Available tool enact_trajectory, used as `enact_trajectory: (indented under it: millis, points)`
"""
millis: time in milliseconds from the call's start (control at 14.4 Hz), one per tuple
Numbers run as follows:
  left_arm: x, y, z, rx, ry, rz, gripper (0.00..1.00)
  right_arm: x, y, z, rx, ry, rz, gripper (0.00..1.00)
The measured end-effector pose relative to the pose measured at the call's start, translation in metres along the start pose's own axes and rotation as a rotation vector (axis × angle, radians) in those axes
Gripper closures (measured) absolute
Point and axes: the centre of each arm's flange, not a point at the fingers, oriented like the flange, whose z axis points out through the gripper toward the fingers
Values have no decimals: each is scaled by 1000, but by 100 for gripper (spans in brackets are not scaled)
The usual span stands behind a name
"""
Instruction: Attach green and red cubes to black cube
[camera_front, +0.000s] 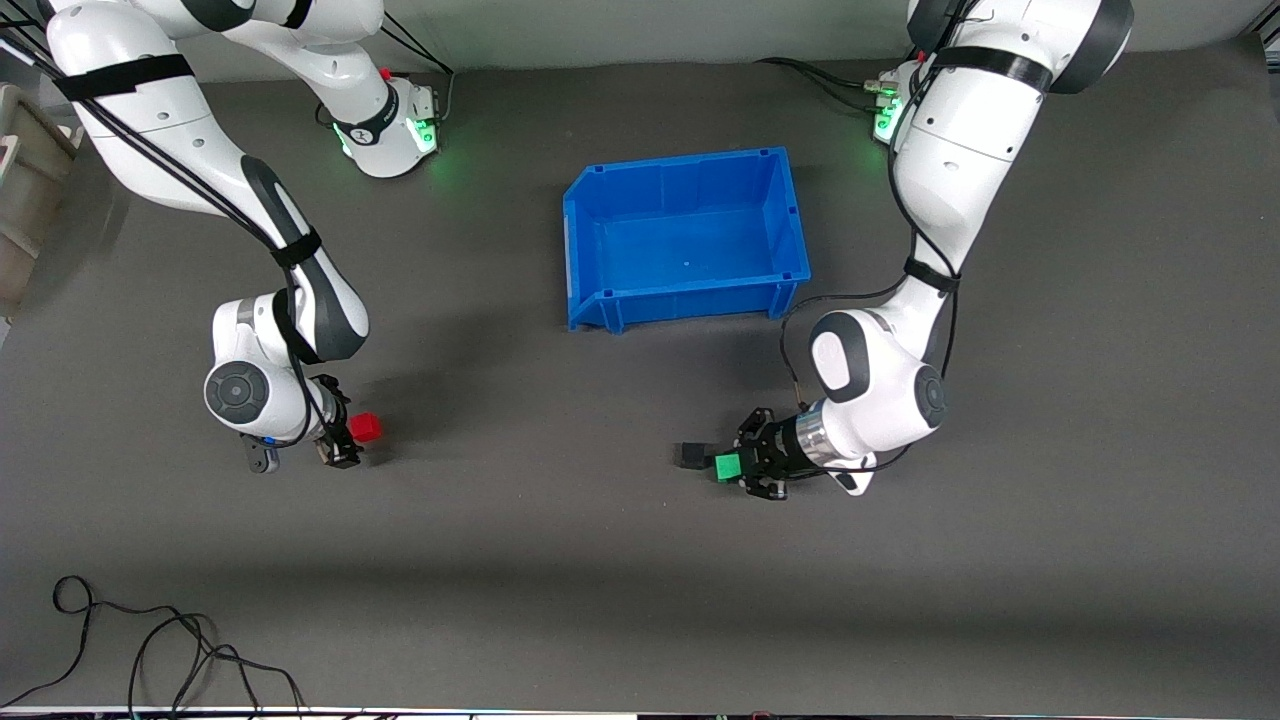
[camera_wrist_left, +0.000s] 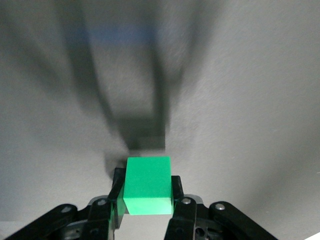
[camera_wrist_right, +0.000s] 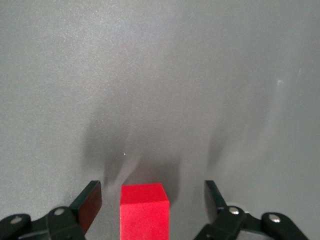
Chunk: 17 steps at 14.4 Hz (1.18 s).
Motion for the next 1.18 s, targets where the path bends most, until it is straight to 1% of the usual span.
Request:
enact_trajectory:
  millis: [209,279,418,488,557,905,1114,1184]
  points:
    - [-10,-9,11,7,2,11,63,-1,-2,-2,19,-9,15,10]
    - [-12,-12,14,12,2,12,63,-2,-3,-2,27,-12,18,14]
    - [-15,-15,17,17,2,7,63,-3,-4,-3,36,-14,17,35]
    - [-16,-15,17,18,2,4,63,-4,-5,-4,38,-14,17,48]
    - [-17,-17,18,20,2,-2,63,-3,-5,-4,42,-15,19,56]
    - [-36,-32,32,40,1,-23,63,-3,-9,-9,63,-12,21,58]
    - [-49,-39,37,12,7,-30,63,-1,-18,-26,99,-5,21,58]
    - [-54,-42,39,3,8,-29,63,-5,-24,-34,118,-8,18,58]
